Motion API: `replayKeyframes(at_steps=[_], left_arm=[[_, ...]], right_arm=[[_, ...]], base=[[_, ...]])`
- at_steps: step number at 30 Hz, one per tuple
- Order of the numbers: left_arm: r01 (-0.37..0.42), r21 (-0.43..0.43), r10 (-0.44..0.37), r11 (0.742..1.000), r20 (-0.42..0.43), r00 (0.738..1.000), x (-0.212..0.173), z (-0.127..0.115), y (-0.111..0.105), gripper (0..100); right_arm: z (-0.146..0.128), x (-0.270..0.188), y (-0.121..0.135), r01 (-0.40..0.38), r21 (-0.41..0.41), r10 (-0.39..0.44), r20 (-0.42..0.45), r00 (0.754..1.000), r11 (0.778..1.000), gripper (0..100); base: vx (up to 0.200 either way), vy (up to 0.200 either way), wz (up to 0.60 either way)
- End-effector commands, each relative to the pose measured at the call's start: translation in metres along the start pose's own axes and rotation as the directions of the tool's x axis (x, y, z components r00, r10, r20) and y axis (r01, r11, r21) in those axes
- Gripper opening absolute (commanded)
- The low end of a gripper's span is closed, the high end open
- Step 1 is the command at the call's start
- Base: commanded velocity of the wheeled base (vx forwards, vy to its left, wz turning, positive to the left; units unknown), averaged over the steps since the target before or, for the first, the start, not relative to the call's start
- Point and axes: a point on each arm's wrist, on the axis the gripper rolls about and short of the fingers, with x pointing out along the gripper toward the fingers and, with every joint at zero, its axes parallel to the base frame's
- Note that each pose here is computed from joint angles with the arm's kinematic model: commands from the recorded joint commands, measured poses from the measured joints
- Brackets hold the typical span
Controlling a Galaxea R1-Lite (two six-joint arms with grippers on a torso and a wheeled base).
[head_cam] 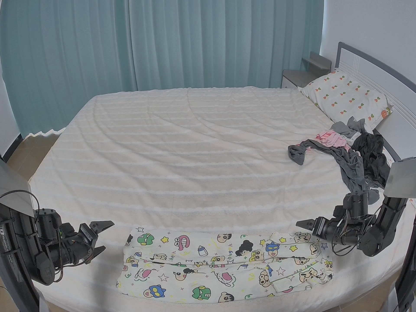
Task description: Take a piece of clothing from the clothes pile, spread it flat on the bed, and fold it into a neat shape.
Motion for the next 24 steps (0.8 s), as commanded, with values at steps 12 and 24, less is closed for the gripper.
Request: replayKeyframes(at_steps=[12,24], left_arm=[[0.001,-0.001,-0.001,1.0,0.003,1.0,-0.003,-0.001,0.0,100],[-0.001,-0.002,0.001,1.0,0.003,1.0,-0.003,-0.002,0.0,100]], right_arm=[[-0.023,0.011,-0.009,0.039,0.0,-0.039,-0.083,0.996,0.999,0],[-0.012,0.008,0.008,-0.024,-0.063,0.028,0.072,0.997,0.998,0]], base=[[0.0,0.0,0.0],[0.0,0.0,0.0]])
